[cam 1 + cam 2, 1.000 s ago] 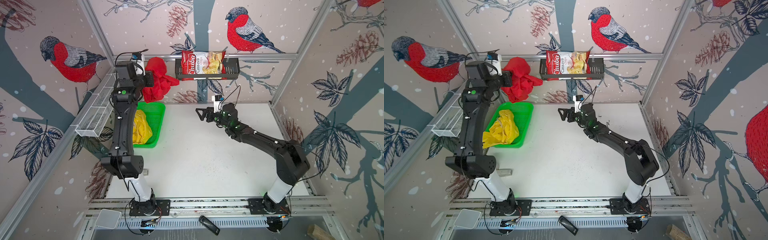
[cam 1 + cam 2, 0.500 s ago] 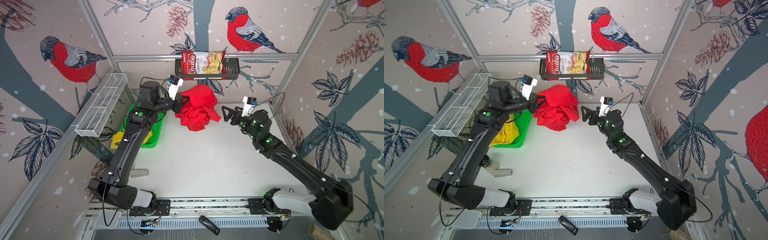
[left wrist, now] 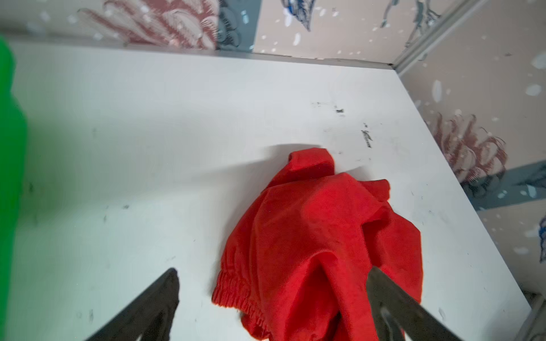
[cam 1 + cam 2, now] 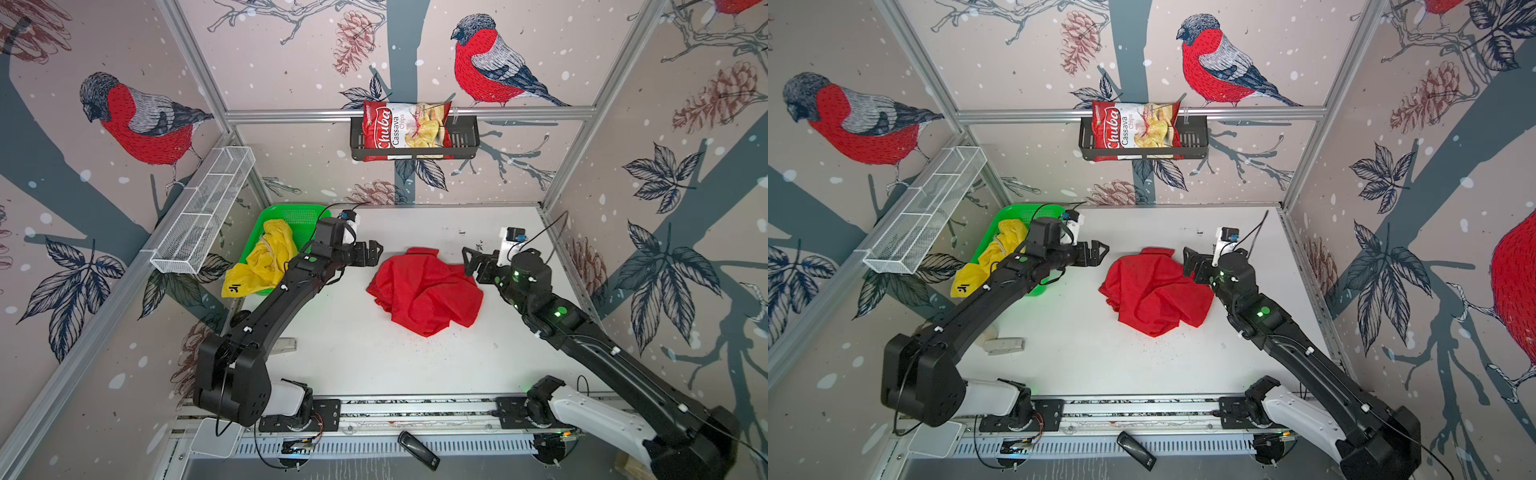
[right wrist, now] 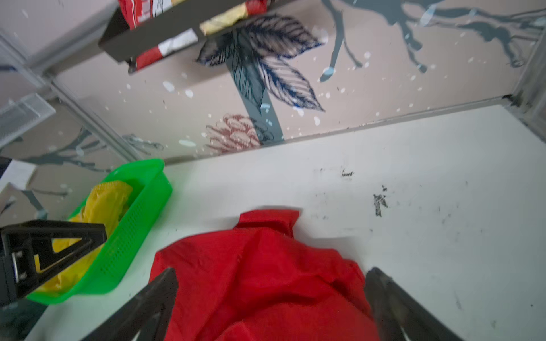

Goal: Fold and stack the shorts

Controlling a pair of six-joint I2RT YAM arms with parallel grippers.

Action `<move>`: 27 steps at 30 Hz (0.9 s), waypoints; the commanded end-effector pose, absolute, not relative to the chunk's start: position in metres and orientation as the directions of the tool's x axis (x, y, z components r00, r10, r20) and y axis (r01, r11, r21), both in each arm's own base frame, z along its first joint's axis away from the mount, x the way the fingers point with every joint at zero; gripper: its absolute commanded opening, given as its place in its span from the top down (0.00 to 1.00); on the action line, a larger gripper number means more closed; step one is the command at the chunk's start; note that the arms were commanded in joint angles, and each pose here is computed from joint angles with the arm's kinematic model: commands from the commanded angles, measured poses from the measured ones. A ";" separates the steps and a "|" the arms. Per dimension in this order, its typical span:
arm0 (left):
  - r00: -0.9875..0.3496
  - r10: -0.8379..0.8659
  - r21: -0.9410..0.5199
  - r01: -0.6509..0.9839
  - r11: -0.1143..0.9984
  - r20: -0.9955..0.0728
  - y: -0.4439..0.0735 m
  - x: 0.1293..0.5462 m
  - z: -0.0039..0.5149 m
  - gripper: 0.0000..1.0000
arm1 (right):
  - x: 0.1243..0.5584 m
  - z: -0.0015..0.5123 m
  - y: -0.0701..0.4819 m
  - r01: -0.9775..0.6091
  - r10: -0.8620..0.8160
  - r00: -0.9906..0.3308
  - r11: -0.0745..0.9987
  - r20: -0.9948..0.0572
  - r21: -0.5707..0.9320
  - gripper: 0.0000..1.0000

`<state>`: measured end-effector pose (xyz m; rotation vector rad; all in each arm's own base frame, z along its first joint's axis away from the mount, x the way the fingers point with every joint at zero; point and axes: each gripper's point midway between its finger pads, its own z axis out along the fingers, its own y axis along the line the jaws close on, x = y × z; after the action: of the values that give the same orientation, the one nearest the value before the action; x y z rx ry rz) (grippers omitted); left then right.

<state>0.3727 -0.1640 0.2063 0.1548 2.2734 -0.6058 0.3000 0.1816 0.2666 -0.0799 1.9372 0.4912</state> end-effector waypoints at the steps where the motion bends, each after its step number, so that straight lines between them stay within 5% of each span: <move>1: -0.638 -0.196 -0.415 0.212 0.885 -0.745 -0.145 0.373 0.211 0.02 | 0.284 0.243 0.217 -0.377 0.048 -0.477 0.891 -0.878 0.253 0.00; 8: -0.547 -0.277 -0.432 0.174 0.885 -0.790 -0.121 0.358 0.205 0.02 | 0.244 0.196 0.322 -0.560 -0.231 -0.531 0.818 -0.815 0.133 0.01; 17: -0.541 -0.280 -0.430 0.170 0.887 -0.793 -0.116 0.348 0.193 0.03 | 0.269 0.101 0.361 -0.504 -0.389 -0.625 0.863 -0.676 -0.031 0.00; 19: -0.522 -0.290 -0.439 0.185 0.879 -0.802 -0.117 0.347 0.198 0.02 | 0.277 0.089 0.354 -0.460 -0.398 -0.635 0.884 -0.662 -0.090 0.13; 25: -0.501 -0.293 -0.434 0.192 0.880 -0.815 -0.114 0.341 0.205 0.02 | 0.278 0.123 0.373 -0.531 -0.370 -0.581 0.847 -0.725 -0.007 0.81; 27: -0.480 -0.298 -0.426 0.183 0.886 -0.825 -0.110 0.339 0.211 0.03 | 0.277 0.157 0.382 -0.577 -0.336 -0.533 0.816 -0.776 0.043 0.88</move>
<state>0.3363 -0.1139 0.1961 -0.0817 2.0542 -0.5856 0.2738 0.3651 0.1163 -0.6528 2.2932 0.2465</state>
